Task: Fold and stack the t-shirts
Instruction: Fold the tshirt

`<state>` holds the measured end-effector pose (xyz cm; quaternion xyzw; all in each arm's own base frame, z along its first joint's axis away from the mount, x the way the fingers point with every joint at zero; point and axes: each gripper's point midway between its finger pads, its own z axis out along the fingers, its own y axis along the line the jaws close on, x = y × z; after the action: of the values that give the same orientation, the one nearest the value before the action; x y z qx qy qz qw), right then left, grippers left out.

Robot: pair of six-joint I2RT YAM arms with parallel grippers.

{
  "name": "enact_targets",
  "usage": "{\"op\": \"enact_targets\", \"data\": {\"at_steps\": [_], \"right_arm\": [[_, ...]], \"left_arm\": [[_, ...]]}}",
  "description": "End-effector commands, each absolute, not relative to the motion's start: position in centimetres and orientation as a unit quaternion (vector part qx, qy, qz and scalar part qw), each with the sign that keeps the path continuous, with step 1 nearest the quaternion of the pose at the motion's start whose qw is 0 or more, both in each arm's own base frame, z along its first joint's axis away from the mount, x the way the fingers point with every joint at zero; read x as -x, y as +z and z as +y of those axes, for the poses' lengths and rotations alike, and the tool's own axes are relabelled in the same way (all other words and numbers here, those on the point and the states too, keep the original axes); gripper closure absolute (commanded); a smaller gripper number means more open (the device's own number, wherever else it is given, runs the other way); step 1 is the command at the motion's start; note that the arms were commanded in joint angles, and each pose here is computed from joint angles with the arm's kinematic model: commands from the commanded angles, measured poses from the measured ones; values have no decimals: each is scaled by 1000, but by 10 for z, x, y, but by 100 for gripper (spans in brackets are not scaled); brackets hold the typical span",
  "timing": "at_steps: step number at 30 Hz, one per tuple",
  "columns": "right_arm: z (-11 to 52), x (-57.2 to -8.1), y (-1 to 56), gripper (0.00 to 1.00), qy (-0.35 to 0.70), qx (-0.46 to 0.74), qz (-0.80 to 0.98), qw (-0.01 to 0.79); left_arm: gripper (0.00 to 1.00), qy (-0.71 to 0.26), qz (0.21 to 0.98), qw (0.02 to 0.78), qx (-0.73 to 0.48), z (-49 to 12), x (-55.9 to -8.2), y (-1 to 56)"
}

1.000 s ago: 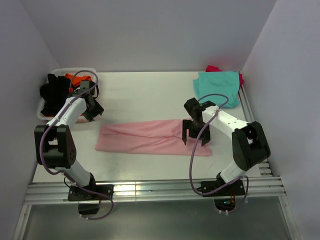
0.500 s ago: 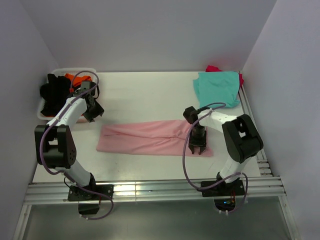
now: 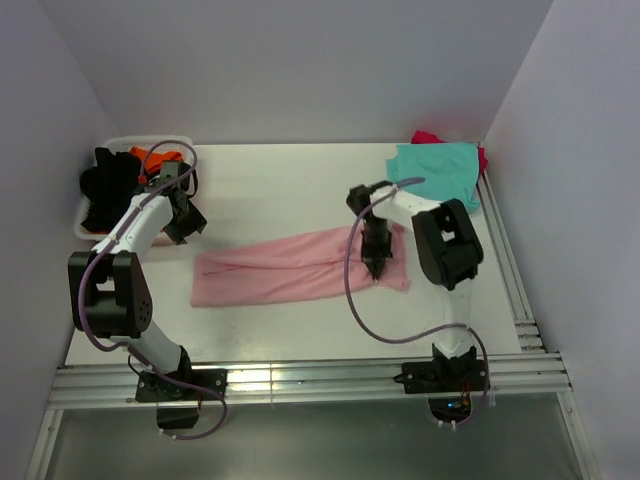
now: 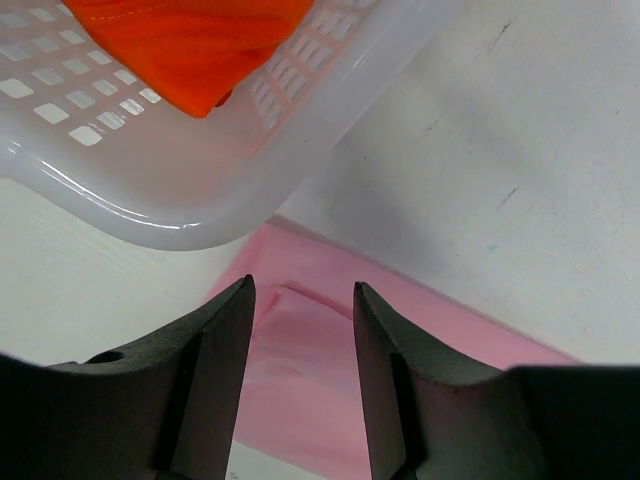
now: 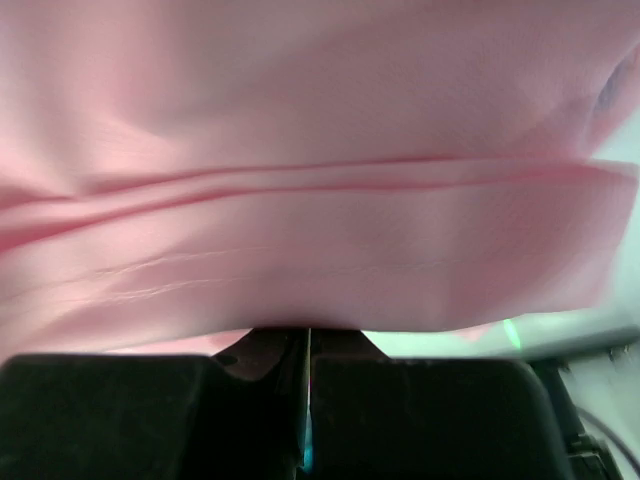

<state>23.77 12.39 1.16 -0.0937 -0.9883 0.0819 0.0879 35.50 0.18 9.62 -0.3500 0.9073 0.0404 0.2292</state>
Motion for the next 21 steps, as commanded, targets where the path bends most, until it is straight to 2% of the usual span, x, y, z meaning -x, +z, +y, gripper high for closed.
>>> {"op": "enact_targets", "data": {"at_steps": [1,2,3,4,5,6,9,10,11,12,13,15,16,19,20,21], "right_arm": [[162,-346,29,100,43,93,-994,-42],[168,-357,16,100,50,90,-994,-26],[191,-398,45,100,13,90,-993,-76],[197,-405,51,100,9,85,-994,-68],[206,-415,29,100,7,86,-995,-48],[233,-450,64,100,-55,87,-990,-101],[260,-473,55,100,-124,101,-982,-105],[276,-491,55,100,-176,108,-970,-128],[272,-498,67,96,-196,119,-963,-144],[267,-492,48,82,-192,128,-964,-131],[265,-503,53,56,-196,129,-960,-156],[262,-514,75,36,-195,124,-955,-186],[260,-517,84,13,-192,116,-954,-199],[251,-519,132,11,-189,110,-941,-258],[247,-514,172,11,-200,109,-929,-293],[241,-502,165,10,-193,111,-933,-283]], "left_arm": [[50,27,896,271,350,4,-370,130],[50,26,896,271,352,4,-371,132],[50,24,896,269,353,3,-371,132],[50,23,895,271,354,3,-374,135],[50,22,895,271,355,3,-375,137],[50,23,894,272,354,3,-376,138],[50,24,895,272,353,4,-379,142],[50,26,896,271,352,5,-380,144],[50,26,896,271,352,5,-380,145],[50,27,897,271,349,5,-380,147],[50,26,896,273,349,5,-382,150],[50,24,897,276,345,4,-383,153],[50,23,897,278,344,4,-384,155],[50,16,895,284,343,3,-387,158],[50,14,894,286,344,2,-388,159],[50,14,894,286,345,2,-388,159]]}}
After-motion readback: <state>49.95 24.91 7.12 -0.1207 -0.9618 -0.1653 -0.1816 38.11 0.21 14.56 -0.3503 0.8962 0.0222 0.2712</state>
